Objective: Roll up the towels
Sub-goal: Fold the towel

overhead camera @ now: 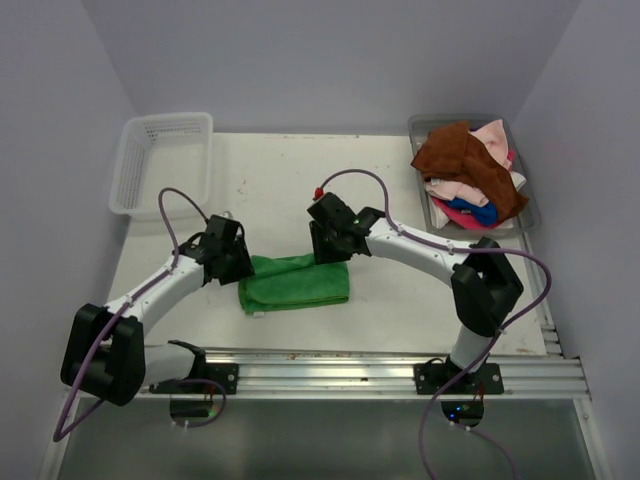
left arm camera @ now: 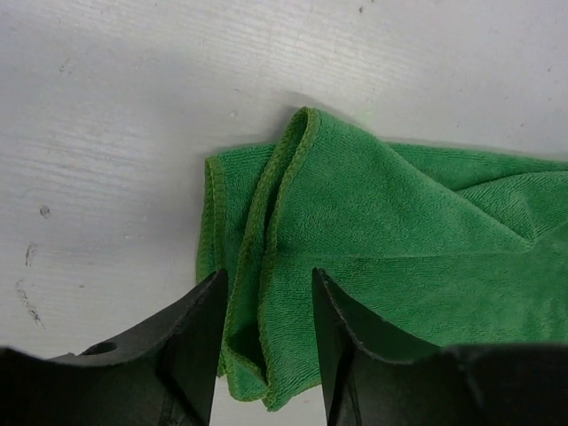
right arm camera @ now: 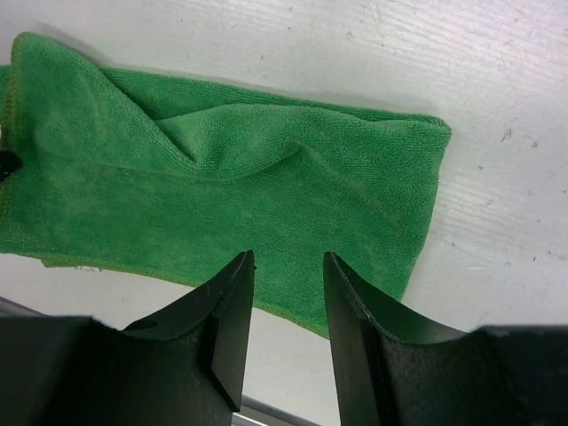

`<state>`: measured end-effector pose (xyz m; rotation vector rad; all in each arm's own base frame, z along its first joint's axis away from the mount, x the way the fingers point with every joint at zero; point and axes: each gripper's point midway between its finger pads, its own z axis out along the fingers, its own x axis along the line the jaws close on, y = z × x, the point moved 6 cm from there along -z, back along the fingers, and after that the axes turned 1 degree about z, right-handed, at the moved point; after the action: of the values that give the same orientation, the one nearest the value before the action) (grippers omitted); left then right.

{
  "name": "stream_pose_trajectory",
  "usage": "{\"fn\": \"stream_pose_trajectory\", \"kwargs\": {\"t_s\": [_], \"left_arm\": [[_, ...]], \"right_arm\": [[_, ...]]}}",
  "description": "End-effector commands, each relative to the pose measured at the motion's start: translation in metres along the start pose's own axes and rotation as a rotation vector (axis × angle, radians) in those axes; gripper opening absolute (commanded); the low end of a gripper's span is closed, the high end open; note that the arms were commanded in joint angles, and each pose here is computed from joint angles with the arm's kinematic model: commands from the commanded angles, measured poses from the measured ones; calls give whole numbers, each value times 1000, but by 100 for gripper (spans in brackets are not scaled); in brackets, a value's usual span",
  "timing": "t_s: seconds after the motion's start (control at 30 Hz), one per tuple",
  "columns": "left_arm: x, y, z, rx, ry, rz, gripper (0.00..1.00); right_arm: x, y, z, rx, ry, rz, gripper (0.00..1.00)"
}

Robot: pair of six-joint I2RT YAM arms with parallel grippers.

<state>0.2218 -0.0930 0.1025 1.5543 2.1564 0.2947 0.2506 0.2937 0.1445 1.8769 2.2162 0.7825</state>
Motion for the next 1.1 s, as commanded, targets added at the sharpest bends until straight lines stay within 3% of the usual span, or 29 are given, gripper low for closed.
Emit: {"fn": "stream_pose_trajectory", "kwargs": {"t_s": [0.0,0.17,0.33,0.37,0.67,0.87,1.0,1.07], "left_arm": [[-5,-4,5,10,-49,8,45],[-2,-8,8,39,-27,8,32],[-2,-6,3,24,-26,-6,0],[-3,-4,0,16,-30,-11,0],[7,-8,-33,-66,-19,-107,0],[23,-27,-24,-76,20,-189,0],[25,-28,-19,-53,52,-191,37],[22,-22,-21,-75,42,-184,44]], "right_arm": [[4,13,-9,-61,19,24,41],[8,19,-10,-66,26,20,41],[9,23,-11,-78,24,17,42],[8,23,-11,-77,21,16,42],[1,24,-8,-78,15,32,42],[12,26,14,-6,43,-40,39],[20,26,30,61,49,-102,38],[23,26,38,76,48,-110,36]]}}
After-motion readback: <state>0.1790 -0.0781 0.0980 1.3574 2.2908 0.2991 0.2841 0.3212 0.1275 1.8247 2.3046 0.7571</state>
